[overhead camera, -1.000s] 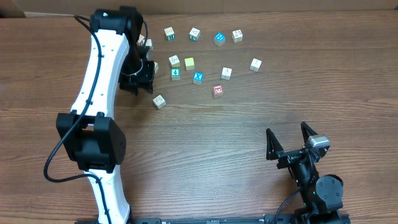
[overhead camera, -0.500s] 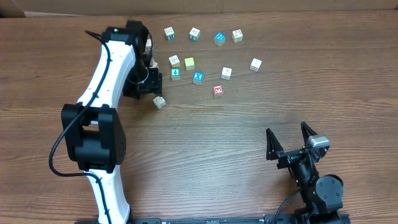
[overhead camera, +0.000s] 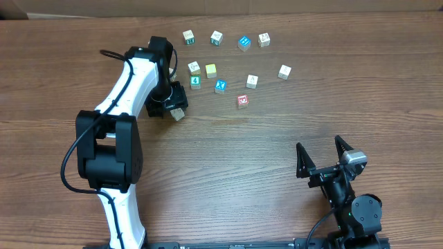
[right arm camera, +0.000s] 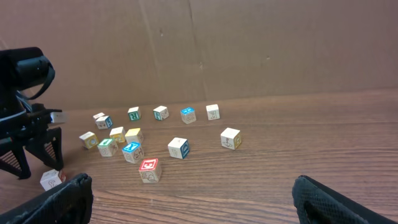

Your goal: Form a horizontal line

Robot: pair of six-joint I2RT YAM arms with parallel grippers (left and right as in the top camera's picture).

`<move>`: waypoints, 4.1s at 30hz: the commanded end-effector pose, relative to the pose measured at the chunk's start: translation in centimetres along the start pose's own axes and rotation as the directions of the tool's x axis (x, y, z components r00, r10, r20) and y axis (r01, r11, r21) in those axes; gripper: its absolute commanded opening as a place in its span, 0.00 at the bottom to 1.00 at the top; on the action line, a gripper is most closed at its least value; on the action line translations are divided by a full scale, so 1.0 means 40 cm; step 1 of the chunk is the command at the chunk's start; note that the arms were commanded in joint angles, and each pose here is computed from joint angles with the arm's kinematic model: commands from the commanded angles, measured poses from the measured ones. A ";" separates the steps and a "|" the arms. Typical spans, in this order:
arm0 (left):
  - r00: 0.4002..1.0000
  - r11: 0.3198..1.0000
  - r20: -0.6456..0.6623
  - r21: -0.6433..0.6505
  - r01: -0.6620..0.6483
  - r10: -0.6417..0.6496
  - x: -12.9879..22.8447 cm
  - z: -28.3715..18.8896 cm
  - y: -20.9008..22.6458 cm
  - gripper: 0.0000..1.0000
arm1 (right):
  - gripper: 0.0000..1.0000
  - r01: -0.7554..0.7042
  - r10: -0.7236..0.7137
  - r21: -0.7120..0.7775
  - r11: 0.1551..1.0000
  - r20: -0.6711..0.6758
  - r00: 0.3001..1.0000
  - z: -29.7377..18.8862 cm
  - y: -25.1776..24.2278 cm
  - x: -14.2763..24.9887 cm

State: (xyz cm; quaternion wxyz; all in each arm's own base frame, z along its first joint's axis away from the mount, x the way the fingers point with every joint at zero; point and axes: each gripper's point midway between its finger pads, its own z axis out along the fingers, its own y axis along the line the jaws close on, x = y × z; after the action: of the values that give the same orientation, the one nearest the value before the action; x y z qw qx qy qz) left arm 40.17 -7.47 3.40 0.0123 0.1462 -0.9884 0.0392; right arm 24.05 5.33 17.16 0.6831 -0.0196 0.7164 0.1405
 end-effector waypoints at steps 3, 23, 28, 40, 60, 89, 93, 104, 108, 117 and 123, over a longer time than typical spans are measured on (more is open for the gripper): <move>0.999 0.999 0.002 -0.003 0.045 -0.045 0.006 0.042 -0.003 0.64 | 1.00 0.001 -0.001 0.001 1.000 0.004 1.000 0.000 -0.002 0.004; 0.999 1.000 0.047 0.008 0.011 -0.011 -0.005 0.048 -0.045 0.39 | 1.00 0.001 -0.001 0.001 1.000 0.004 1.000 0.000 -0.002 0.004; 0.999 1.000 0.041 0.005 0.007 -0.007 -0.001 0.048 -0.044 0.33 | 1.00 0.001 -0.001 0.001 1.000 0.004 1.000 0.000 -0.002 0.004; 0.996 0.997 -0.051 -0.034 -0.074 0.072 0.054 0.048 -0.019 0.34 | 1.00 0.001 -0.001 0.001 1.000 0.004 1.000 0.000 -0.002 0.004; 0.967 0.972 -0.137 -0.067 -0.227 0.216 0.161 0.052 -0.089 0.35 | 1.00 0.001 -0.001 0.001 1.000 0.004 1.000 0.000 -0.002 0.004; 0.966 0.959 -0.100 -0.135 -0.249 0.237 0.157 0.076 -0.080 0.26 | 1.00 0.001 -0.001 0.001 1.000 0.004 1.000 0.000 -0.002 0.004; 0.964 0.961 -0.127 -0.123 -0.249 0.233 0.174 0.080 -0.079 0.26 | 1.00 0.001 -0.001 0.001 1.000 0.004 1.000 0.000 -0.002 0.004; 0.955 0.962 -0.197 -0.116 -0.246 0.220 0.214 0.073 -0.068 0.28 | 1.00 0.001 -0.001 0.001 1.000 0.004 1.000 0.000 -0.002 0.004; 0.955 0.963 -0.205 -0.118 -0.241 0.213 0.219 0.072 -0.066 0.28 | 1.00 0.001 -0.001 0.001 1.000 0.004 1.000 0.000 -0.002 0.004; 0.957 0.965 -0.203 -0.118 -0.235 0.208 0.219 0.072 -0.067 0.30 | 1.00 0.001 -0.001 0.001 1.000 0.004 1.000 0.000 -0.002 0.004; 0.959 0.966 -0.190 -0.112 -0.235 0.211 0.211 0.074 -0.072 0.34 | 1.00 0.001 -0.001 0.001 1.000 0.004 1.000 0.000 -0.002 0.004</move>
State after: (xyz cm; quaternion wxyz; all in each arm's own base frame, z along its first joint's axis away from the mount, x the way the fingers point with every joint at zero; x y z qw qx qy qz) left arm 33.40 -12.67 1.61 0.0944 0.0264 -0.9951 -0.0120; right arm 24.05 5.33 17.15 0.6830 -0.0194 0.7165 0.1405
